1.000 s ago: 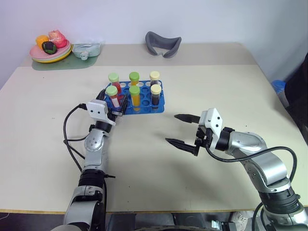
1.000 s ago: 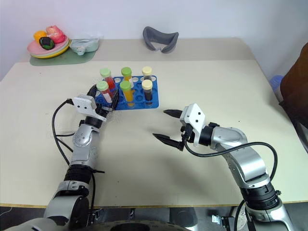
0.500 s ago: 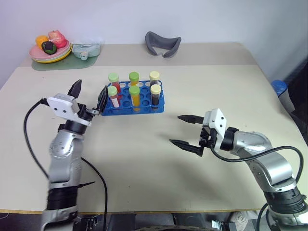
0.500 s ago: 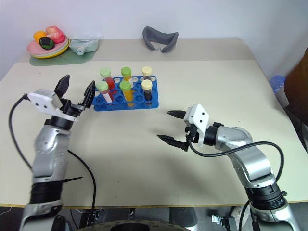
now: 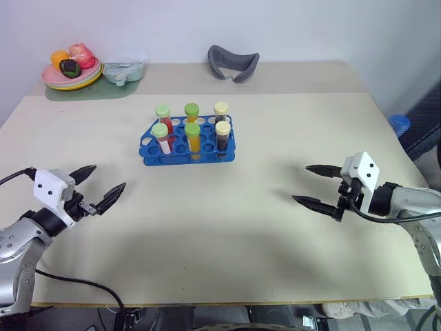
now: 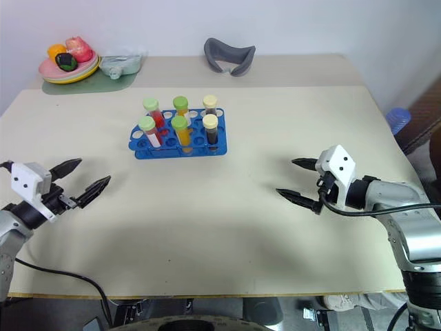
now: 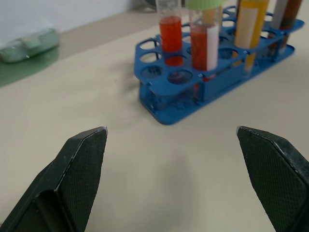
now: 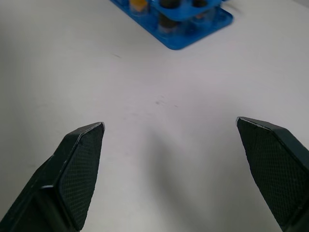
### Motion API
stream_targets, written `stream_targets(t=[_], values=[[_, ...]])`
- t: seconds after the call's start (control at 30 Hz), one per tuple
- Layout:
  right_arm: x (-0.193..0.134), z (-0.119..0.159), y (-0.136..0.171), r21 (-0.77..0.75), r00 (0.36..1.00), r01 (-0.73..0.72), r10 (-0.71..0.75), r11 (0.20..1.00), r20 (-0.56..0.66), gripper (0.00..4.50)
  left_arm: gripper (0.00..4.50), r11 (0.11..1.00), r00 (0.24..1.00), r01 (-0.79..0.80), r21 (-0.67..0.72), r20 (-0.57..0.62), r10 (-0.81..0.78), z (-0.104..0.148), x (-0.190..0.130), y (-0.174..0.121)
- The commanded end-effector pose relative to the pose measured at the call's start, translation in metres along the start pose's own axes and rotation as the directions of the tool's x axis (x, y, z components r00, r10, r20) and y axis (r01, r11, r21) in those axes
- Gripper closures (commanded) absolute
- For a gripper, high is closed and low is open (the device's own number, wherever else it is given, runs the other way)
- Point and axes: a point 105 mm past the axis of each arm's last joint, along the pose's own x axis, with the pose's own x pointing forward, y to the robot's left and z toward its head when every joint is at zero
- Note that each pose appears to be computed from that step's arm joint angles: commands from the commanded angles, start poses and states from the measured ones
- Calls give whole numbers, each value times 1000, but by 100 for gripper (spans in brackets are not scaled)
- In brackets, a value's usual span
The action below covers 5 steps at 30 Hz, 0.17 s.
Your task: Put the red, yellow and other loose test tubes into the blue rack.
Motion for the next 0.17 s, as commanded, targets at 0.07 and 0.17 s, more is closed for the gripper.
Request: stream_targets(t=[0.07, 0.17], values=[[-11, 7, -10, -19, 998, 57, -57, 998, 21, 0, 12, 1000, 1000, -6, -3, 9, 6, 4, -9, -2], [-10, 3, -11, -13, 998, 57, -57, 998, 19, 0, 12, 1000, 1000, -15, -16, -5, 15, -1, -12, -4]])
